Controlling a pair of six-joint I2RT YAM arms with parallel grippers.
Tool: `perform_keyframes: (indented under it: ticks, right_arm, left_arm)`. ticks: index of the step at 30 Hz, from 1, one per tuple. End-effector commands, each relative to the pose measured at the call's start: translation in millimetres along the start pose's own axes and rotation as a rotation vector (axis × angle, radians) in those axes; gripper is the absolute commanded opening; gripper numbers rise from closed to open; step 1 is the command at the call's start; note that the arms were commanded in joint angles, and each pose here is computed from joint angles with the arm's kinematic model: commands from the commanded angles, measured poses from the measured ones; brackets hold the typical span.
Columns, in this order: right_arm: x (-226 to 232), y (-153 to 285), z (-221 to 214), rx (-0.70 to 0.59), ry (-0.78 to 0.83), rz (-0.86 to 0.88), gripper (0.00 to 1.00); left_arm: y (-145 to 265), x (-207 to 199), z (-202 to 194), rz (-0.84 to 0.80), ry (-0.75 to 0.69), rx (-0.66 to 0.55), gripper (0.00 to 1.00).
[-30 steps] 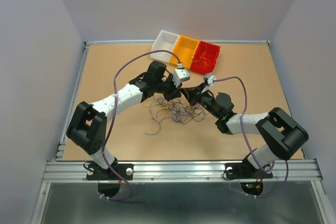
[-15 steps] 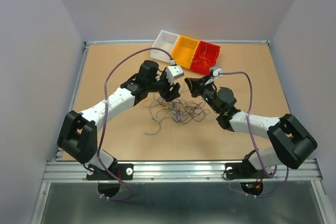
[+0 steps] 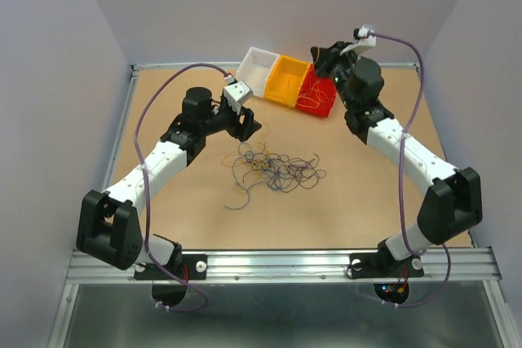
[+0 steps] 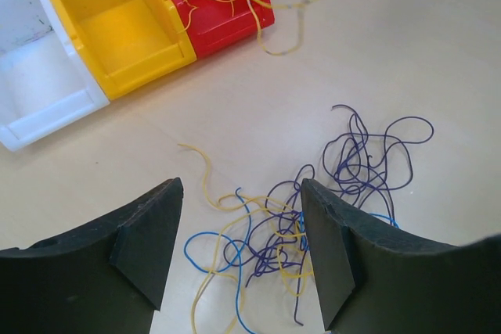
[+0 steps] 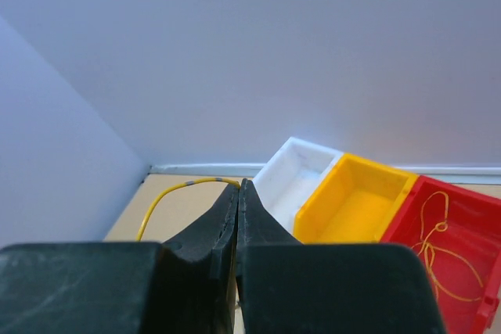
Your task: Untangle the cables
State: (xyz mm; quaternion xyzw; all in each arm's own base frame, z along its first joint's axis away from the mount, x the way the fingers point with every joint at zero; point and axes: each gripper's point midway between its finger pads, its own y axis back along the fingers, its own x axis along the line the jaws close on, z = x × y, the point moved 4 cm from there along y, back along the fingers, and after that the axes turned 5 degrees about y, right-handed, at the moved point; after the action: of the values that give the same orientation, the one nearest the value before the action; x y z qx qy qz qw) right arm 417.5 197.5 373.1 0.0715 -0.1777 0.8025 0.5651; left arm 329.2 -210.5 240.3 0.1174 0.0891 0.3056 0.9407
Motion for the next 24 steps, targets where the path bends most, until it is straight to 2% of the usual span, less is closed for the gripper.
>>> perform_keyframes:
  ticks: [1, 12, 18, 24]
  right_arm:
    - [-11.8, -27.7, 33.6, 0.008, -0.044, -0.031, 0.01]
    - [-73.1, -84.4, 50.0, -0.035, -0.092, -0.168, 0.01]
    - [-106.4, -105.8, 26.6, -0.010, -0.093, -0.218, 0.01]
    - [-147.1, -125.3, -21.9, 0.052, -0.077, -0.288, 0.01]
  left_arm:
    - [3.7, -3.7, 18.7, -0.012, -0.026, -0.078, 0.73]
    - [-0.3, -0.8, 13.7, -0.008, -0.026, -0.063, 0.73]
    - [-1.6, 0.7, 12.4, -0.003, -0.028, -0.060, 0.73]
    - [-2.0, 1.5, 11.2, 0.000, -0.032, -0.058, 0.73]
